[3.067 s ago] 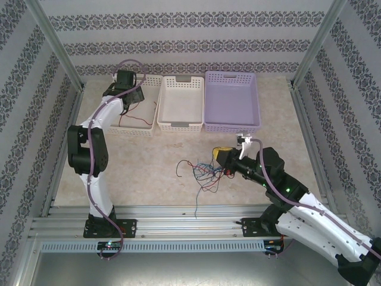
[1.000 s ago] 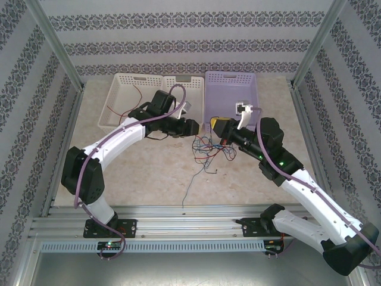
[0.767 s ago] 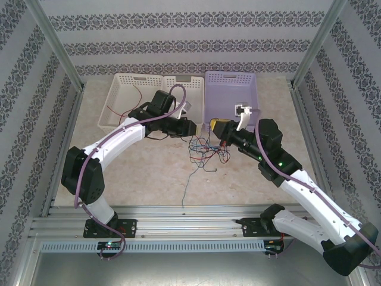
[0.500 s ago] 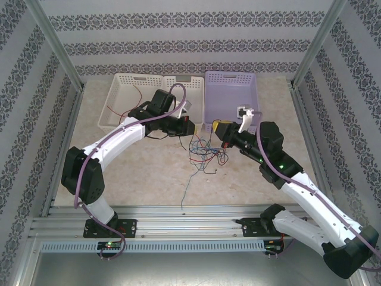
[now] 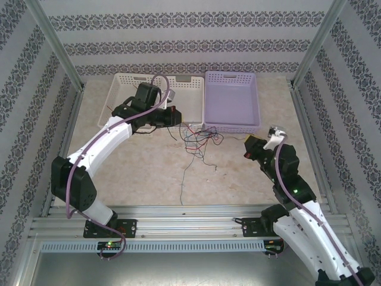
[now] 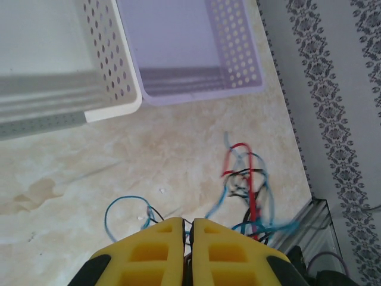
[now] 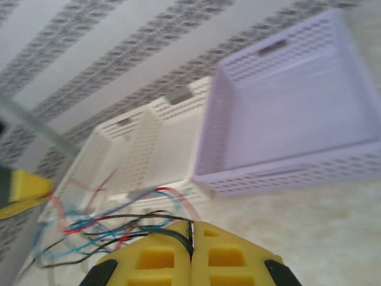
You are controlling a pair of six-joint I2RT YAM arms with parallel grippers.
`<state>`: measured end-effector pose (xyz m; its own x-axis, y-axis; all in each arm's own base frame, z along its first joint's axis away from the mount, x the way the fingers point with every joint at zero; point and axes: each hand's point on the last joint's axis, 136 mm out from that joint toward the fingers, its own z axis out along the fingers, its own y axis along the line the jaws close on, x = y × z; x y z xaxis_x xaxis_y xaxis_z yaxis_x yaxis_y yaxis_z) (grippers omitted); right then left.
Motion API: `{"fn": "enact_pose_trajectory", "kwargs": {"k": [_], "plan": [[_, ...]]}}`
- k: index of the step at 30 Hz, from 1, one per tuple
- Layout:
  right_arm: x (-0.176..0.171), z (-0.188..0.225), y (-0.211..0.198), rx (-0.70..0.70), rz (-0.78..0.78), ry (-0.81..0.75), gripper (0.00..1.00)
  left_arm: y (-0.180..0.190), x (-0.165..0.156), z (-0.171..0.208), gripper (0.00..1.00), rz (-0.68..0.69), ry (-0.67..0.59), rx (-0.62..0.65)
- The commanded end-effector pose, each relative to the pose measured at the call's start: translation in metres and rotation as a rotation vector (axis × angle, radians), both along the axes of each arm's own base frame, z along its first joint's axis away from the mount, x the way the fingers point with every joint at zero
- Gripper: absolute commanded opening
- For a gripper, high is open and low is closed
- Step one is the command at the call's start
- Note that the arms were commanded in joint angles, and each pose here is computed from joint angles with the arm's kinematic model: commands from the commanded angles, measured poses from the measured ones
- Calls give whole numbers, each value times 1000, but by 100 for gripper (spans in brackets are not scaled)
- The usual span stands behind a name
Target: Untangle the cables
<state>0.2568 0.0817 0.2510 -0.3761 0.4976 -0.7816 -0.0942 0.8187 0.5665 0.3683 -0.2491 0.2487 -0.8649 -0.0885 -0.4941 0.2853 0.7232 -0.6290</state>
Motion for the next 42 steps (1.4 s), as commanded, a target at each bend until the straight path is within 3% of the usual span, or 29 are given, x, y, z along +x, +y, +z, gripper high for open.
{"fn": "enact_pose_trajectory", "kwargs": {"k": [1, 6, 11, 13, 25, 36, 42], "plan": [[-8, -34, -34, -3, -147, 114, 0, 20, 2, 12, 0, 60, -40, 30], [-20, -64, -68, 13, -286, 227, 0, 41, 4, 29, 0, 110, -108, 67], [-18, -66, -65, 72, -252, 228, 0, 47, 3, 37, 0, 123, -145, 81], [-25, -65, -79, 34, -322, 251, 0, 51, 3, 38, 0, 130, -155, 103], [-72, -2, -124, -69, -541, 127, 0, 91, 9, 48, 0, 242, -205, 220], [-111, 56, -136, -119, -605, 45, 0, 128, 14, 55, 0, 351, -249, 336], [-129, 75, -142, -159, -628, -6, 0, 129, 14, 54, 0, 350, -256, 349]]}}
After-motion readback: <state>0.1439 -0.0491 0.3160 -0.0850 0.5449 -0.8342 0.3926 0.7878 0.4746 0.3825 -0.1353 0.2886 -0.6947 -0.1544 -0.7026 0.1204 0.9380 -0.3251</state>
